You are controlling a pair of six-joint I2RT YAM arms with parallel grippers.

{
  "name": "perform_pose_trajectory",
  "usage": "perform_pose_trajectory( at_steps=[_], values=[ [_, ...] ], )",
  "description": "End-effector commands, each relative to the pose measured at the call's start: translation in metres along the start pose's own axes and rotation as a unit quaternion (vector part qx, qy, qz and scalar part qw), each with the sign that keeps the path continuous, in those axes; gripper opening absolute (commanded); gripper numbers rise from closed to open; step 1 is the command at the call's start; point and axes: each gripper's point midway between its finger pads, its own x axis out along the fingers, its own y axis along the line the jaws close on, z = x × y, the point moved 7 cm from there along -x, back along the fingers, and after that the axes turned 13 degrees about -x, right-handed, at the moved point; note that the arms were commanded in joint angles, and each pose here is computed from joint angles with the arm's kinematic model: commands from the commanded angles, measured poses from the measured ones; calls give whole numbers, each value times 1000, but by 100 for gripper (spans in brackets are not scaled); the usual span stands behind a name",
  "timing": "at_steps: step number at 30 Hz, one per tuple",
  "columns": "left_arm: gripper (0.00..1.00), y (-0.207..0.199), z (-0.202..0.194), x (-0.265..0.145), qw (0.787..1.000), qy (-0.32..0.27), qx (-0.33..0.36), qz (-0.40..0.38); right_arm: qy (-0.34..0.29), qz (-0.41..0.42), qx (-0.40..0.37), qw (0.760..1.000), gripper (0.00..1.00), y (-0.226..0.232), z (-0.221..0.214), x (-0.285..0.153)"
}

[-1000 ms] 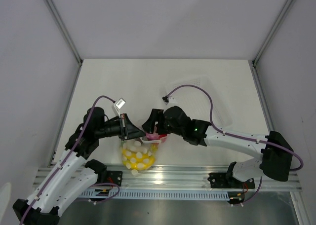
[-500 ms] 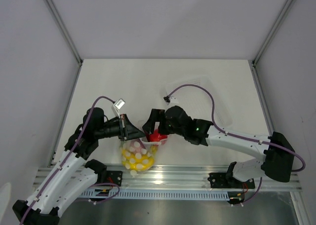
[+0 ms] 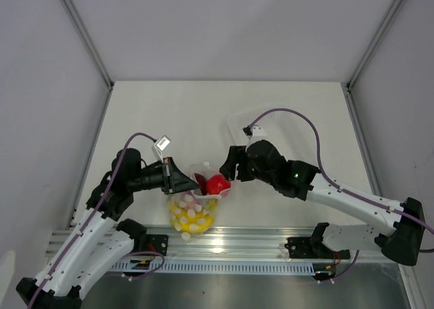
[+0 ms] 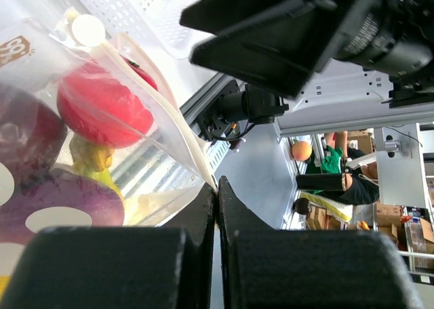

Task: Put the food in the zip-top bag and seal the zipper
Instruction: Place the fake vegetable in the zipper food storage bag, then adjust the zipper food storage bag at the center of the board.

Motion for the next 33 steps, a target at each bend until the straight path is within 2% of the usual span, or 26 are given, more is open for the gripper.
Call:
perform_pose_trajectory(
  at_steps=[1,2,8,16,19,21,24,33],
  values=[
    [0,-28,1,-11,999,-4,31,-41,10,10,-76,997,67,-10,-3,-2],
    [1,-29,1,-12,999,-4,32,-42,12,11,-105,994,62,-16,-6,-1],
    [0,-33,-3,-18,999,2,35,-41,-2,80,-158,984,59,-28,4,6],
    [0,-35,-9,-22,998,13,31,-53,-2,163,-181,970,57,-28,9,11],
    [1,-37,-11,-23,998,15,31,-61,8,216,-176,960,51,-21,1,15],
    [1,-38,-11,-24,997,17,33,-61,7,264,-177,948,51,-12,-4,15],
    [1,-38,-13,-26,997,18,33,-60,30,275,-171,946,51,-12,-19,25],
    [1,-39,-15,-27,997,21,35,-65,41,272,-170,946,50,-20,-37,29]
  ],
)
